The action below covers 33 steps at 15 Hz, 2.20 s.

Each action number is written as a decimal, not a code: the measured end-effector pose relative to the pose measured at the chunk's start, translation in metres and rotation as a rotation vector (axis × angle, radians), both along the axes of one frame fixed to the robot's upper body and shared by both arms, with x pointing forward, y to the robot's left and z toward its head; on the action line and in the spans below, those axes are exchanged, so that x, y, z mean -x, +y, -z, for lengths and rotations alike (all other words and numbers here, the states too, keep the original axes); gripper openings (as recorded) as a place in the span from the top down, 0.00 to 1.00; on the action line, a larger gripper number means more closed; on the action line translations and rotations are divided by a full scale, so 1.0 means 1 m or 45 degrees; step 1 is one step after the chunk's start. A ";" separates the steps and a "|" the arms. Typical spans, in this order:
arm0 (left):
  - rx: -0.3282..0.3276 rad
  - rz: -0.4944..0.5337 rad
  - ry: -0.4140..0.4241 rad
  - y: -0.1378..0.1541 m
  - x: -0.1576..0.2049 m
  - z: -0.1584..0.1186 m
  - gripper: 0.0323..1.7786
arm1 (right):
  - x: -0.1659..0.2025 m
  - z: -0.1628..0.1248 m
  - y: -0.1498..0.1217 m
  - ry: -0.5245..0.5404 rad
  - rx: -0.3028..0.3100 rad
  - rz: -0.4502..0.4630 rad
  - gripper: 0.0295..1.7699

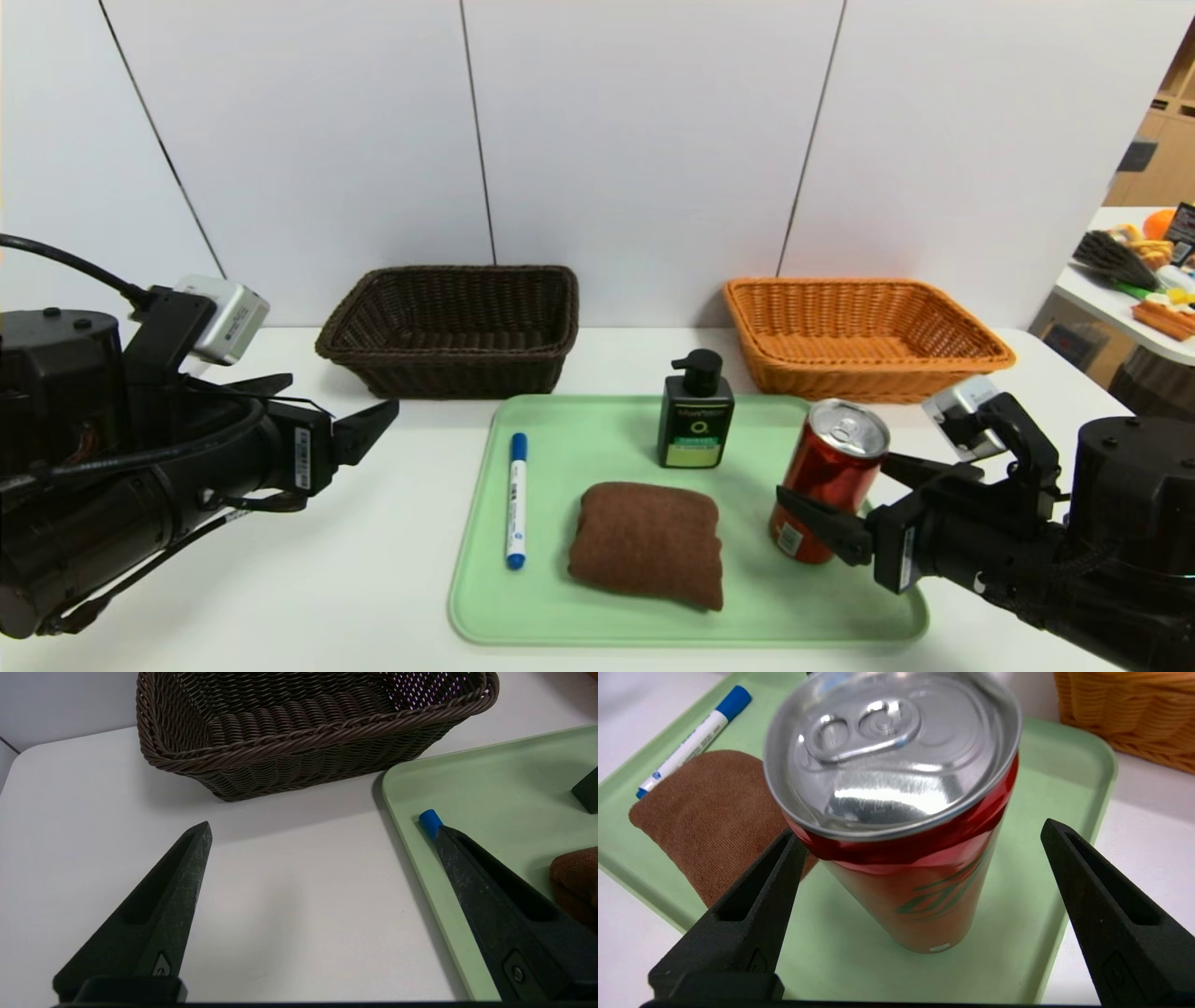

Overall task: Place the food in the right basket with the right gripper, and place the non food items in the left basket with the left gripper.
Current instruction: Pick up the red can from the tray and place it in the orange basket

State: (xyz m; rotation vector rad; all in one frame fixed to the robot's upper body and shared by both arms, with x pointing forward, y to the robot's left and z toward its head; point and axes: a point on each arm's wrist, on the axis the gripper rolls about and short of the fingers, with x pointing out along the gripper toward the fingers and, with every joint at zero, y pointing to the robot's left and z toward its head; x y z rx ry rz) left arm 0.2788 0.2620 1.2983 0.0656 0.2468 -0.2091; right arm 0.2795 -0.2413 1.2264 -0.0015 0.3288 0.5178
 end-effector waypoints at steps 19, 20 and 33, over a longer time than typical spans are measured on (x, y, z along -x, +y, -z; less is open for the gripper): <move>0.018 -0.009 0.065 -0.002 -0.003 0.011 0.05 | -0.011 0.019 0.012 -0.025 -0.063 0.032 0.04; 0.017 -0.009 0.068 -0.002 -0.003 0.011 0.05 | -0.009 0.019 0.011 -0.023 -0.063 0.033 0.04; 0.016 -0.027 0.078 -0.002 -0.004 0.013 0.05 | 0.005 0.017 0.001 -0.090 -0.151 0.085 0.04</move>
